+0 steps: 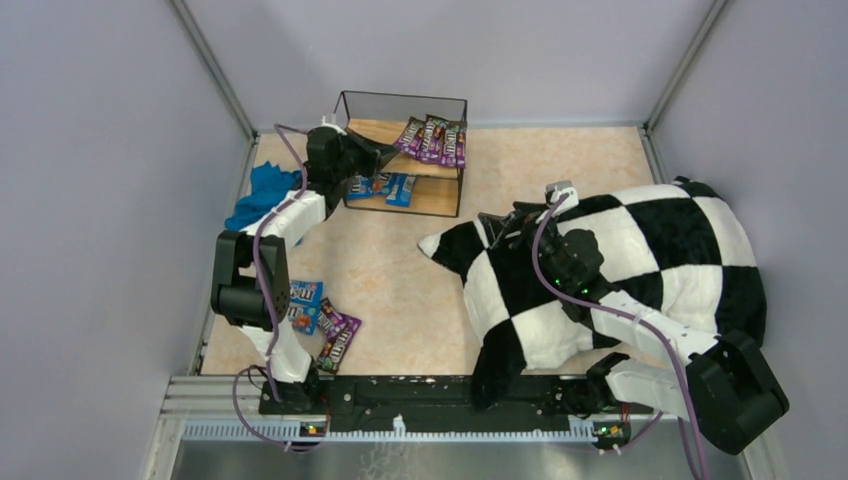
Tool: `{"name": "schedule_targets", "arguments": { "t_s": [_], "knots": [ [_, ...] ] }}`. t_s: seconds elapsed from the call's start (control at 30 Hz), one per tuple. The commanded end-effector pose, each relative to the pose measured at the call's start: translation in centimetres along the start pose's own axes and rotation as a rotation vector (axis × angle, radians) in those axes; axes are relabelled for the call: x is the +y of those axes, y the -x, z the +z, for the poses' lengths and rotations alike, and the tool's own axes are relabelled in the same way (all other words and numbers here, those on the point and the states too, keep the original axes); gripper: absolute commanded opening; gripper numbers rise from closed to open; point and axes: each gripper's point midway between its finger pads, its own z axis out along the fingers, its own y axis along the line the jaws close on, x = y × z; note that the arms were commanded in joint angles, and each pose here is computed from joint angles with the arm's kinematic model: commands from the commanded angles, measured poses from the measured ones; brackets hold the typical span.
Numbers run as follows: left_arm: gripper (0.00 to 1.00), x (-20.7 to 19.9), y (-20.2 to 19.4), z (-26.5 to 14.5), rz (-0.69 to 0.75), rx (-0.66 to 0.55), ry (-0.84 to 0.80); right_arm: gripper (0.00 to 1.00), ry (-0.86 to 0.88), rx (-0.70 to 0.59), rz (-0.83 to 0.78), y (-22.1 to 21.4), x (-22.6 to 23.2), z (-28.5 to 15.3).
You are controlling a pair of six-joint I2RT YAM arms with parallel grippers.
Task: Place and organize the candy bags onto the shelf
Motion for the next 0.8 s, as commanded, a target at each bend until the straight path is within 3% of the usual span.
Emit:
{"name": "schedule_targets", "arguments": {
  "t_s": [0.0, 0.27, 0.4, 0.5, 0.77],
  "knots": [
    [0.00, -0.1, 0.0, -0.5, -0.070, -0.011, -0.034, 0.99, 0.021, -0.059, 0.000, 1.8, 0.4, 0.3],
    [0.00, 0.6, 0.3, -1.5, -0.071, -0.069, -0.013, 0.99, 0.025, -0.059, 0.001, 1.8, 0.5, 0.3],
    [0.33, 0.1, 0.5, -1.9, -0.034, -0.075, -0.010, 0.99, 0.028, -0.054, 0.001, 1.7, 0.5, 0.5],
    [0.49, -0.1, 0.4, -2.2, -0.005, -0.069, -0.010, 0.99, 0.024, -0.050, 0.001, 1.7, 0.5, 0.6],
    [0.68, 0.1, -0.8, -2.8, 0.034, 0.000, 0.017, 0.99, 0.021, -0.043, 0.002, 1.4, 0.4, 0.7]
  ]
}}
